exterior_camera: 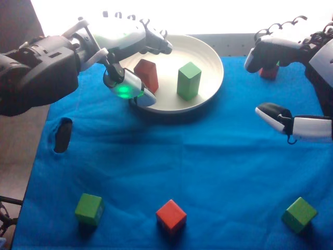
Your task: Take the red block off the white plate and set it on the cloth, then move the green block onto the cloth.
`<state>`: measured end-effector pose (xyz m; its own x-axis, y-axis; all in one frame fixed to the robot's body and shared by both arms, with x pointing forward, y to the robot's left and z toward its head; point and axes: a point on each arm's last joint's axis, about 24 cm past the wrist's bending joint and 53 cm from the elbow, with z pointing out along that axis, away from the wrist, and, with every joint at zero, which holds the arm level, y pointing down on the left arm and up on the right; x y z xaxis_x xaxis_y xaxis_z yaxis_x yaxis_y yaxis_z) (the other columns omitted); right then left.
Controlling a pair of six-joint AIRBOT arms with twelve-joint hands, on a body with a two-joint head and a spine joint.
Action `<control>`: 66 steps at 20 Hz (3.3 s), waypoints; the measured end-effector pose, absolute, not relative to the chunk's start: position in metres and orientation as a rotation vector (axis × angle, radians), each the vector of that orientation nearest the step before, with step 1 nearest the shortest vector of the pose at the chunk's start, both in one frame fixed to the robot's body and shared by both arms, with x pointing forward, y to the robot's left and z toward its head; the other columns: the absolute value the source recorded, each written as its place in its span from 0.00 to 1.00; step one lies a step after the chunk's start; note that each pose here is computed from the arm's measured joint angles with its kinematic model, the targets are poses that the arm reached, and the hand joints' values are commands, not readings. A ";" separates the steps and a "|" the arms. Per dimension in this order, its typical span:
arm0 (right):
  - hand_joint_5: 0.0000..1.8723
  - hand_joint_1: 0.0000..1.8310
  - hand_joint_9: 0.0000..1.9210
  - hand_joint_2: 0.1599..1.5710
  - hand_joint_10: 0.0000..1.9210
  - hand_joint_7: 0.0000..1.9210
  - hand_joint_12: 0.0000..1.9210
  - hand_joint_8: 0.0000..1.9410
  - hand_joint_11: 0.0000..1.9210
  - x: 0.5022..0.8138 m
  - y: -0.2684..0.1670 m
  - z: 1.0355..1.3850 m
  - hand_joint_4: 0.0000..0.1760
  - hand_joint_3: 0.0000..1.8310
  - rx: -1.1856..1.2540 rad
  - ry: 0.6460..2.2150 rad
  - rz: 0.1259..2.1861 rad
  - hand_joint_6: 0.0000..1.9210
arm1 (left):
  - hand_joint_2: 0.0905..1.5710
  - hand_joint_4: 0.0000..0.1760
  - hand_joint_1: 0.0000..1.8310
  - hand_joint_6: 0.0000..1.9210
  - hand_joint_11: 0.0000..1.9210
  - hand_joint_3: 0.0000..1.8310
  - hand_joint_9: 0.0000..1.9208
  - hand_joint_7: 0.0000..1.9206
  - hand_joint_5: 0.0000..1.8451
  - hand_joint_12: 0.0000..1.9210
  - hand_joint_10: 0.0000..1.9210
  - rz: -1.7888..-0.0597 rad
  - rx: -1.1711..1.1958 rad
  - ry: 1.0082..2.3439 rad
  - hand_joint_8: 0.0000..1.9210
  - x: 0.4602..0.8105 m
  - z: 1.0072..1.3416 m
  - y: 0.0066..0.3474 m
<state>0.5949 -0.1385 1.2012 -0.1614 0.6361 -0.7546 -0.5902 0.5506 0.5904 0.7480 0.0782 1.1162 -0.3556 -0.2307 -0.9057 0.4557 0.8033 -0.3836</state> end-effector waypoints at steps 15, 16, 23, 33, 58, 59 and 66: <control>0.31 0.61 0.29 0.39 0.71 0.31 0.90 0.60 0.24 0.595 -0.138 1.201 0.00 0.33 0.042 1.358 1.078 0.55 | 0.75 0.00 0.73 0.60 0.30 0.00 0.42 0.42 0.39 0.94 0.81 -0.720 0.131 1.830 0.68 0.751 1.103 0.082; 0.31 0.61 0.29 0.38 0.71 0.31 0.90 0.60 0.23 0.594 -0.138 1.201 0.00 0.33 0.041 1.358 1.078 0.55 | 0.76 0.00 0.73 0.62 0.30 0.00 0.42 0.40 0.38 0.93 0.81 -0.720 0.129 1.830 0.70 0.751 1.102 0.082; 0.34 0.63 0.31 0.38 0.69 0.33 0.90 0.57 0.24 0.595 -0.138 1.201 0.00 0.30 0.045 1.358 1.078 0.50 | 0.78 0.00 0.73 0.67 0.32 0.00 0.38 0.37 0.36 0.89 0.82 -0.784 0.129 1.708 0.74 0.728 1.144 0.087; 0.32 0.61 0.28 0.35 0.74 0.31 0.94 0.62 0.22 0.593 -0.137 1.201 0.00 0.36 0.060 1.362 1.085 0.56 | 0.76 0.00 0.73 0.65 0.32 0.00 0.41 0.42 0.37 0.89 0.79 -0.861 0.169 1.536 0.69 0.645 1.179 0.111; 0.34 0.63 0.33 0.39 0.72 0.36 0.91 0.58 0.27 0.593 -0.138 1.201 0.00 0.28 0.070 1.364 1.085 0.52 | 0.66 0.43 0.39 0.06 0.00 0.00 0.11 0.18 0.25 0.55 0.12 -0.934 0.150 1.768 0.00 0.583 1.105 0.112; 0.33 0.64 0.32 0.39 0.73 0.35 0.92 0.59 0.26 0.593 -0.138 1.201 0.00 0.28 0.069 1.364 1.085 0.53 | 0.66 0.35 0.39 0.05 0.00 0.00 0.12 0.18 0.25 0.56 0.12 -0.935 0.150 1.767 0.00 0.583 1.105 0.112; 0.31 0.60 0.32 0.38 0.76 0.34 0.93 0.61 0.28 0.596 -0.142 1.202 0.00 0.29 0.068 1.360 1.072 0.53 | 0.76 0.02 0.28 0.03 0.00 0.01 0.17 0.22 0.29 0.67 0.14 -0.917 0.036 1.679 0.01 0.603 1.124 0.135</control>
<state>0.5960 -0.1419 1.2016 -0.1602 0.6460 -0.7463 -0.5749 0.5536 0.6025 0.6028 0.1348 1.1242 -0.3354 -0.4289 -0.8388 0.4735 0.6929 -0.5437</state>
